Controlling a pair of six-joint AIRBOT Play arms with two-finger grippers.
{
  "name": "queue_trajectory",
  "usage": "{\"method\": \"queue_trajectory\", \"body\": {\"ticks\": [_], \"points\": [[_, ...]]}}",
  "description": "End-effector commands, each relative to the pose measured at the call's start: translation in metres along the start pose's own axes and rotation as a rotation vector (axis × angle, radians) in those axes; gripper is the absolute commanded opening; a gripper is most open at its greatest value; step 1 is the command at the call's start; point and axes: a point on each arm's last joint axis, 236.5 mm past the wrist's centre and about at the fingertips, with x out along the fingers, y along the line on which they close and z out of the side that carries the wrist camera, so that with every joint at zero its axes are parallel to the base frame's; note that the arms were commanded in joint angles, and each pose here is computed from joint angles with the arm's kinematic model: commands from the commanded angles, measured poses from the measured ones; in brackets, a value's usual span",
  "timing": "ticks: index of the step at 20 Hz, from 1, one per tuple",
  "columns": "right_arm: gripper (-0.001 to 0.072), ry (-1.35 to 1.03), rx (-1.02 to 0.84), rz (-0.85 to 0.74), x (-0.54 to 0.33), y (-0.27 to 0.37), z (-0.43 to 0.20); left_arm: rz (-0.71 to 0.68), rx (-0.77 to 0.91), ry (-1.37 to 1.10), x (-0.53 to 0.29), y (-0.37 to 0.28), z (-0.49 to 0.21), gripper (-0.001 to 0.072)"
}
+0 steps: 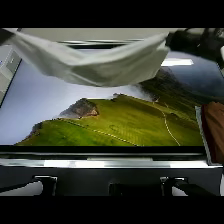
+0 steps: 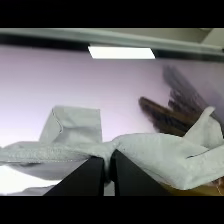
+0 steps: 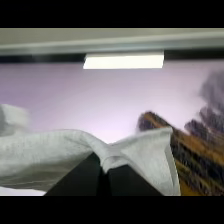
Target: Fold the clothes and pants, and hang the long-sleeved shirts on hangers.
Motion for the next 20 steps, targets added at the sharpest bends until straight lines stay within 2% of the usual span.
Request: {"method": "queue_trajectory", "body": {"ticks": [1, 6, 9, 11, 15, 20], "points": [[0.003, -0.131, -0.082, 0.022, -0.08, 0.04, 0.062, 0.122, 0.119, -0.194, -0.095, -0.045, 0.05, 0.0024], [0.003, -0.201, -0.113, 0.07, -0.213, 0.097, 0.07, 0.341, 0.15, -0.36, -0.235, -0.088, 0.04, 0.0024], [0.003, -0.242, -0.071, 0.074, -0.266, 0.113, 0.066, 0.374, 0.155, -0.436, -0.276, -0.107, 0.036, 0.0023], [0.003, -0.237, -0.026, 0.079, -0.271, 0.114, 0.063, 0.374, 0.152, -0.43, -0.273, -0.105, 0.037, 0.0024], [0.003, -0.066, 0.018, 0.031, -0.205, 0.084, 0.04, 0.331, 0.112, -0.276, -0.194, -0.061, 0.036, 0.0024], [0.0032, 0.289, 0.129, -0.014, -0.04, 0.018, -0.041, 0.208, -0.072, 0.034, -0.001, 0.042, -0.016, 0.0024]]}}
